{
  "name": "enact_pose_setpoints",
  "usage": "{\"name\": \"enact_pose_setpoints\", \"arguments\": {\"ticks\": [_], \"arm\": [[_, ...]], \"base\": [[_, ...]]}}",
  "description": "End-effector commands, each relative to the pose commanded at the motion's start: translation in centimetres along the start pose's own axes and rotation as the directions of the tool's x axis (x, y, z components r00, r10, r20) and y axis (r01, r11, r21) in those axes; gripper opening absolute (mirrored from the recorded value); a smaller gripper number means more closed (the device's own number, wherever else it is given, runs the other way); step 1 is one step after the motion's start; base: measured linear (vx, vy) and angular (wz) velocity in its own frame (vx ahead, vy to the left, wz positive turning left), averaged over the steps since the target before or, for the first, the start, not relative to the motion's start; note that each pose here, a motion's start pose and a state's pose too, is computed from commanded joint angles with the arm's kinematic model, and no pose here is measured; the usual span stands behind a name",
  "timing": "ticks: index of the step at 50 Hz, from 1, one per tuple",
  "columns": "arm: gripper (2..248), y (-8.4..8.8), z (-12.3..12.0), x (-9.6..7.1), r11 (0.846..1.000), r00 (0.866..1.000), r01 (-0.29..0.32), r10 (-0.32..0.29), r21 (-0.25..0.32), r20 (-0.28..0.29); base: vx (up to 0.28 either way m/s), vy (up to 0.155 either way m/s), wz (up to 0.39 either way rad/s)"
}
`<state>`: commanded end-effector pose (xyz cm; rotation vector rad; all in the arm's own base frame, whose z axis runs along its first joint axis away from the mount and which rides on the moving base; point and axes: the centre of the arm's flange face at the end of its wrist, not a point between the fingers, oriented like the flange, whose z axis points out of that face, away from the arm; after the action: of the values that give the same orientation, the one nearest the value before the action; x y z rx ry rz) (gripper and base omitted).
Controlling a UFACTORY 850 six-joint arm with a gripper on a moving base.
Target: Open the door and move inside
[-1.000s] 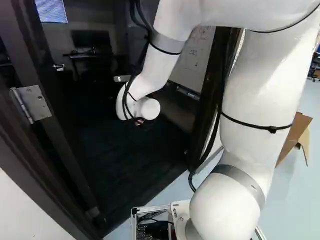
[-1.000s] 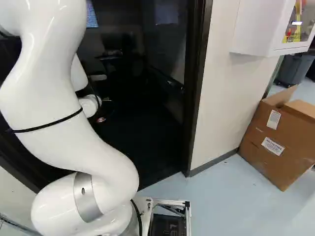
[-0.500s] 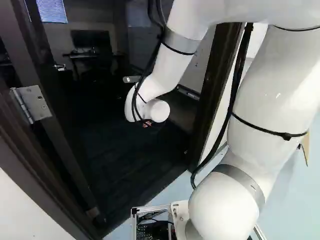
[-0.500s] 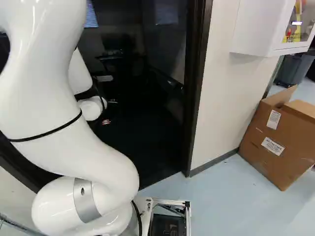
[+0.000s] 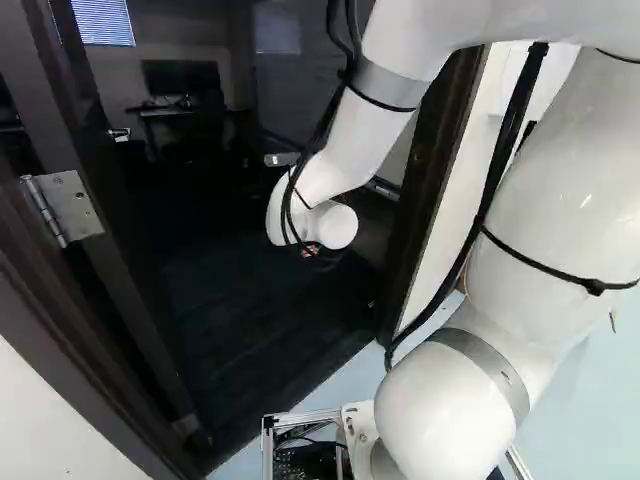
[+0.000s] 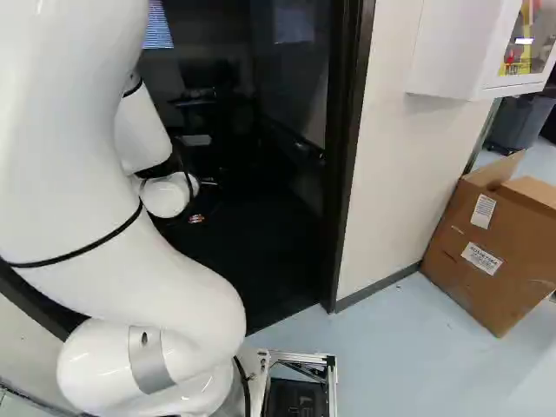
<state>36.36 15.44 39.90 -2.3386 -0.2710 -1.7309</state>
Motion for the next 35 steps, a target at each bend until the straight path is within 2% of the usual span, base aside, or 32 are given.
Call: {"name": "enact_pose_setpoints", "arguments": {"ticks": [35], "arm": [[247,4.5,-2.9,-0.7,0.994,0.999,-0.031,0.031,-0.105,-0.010]], "base": [[0.000,0.000,0.000]]}}
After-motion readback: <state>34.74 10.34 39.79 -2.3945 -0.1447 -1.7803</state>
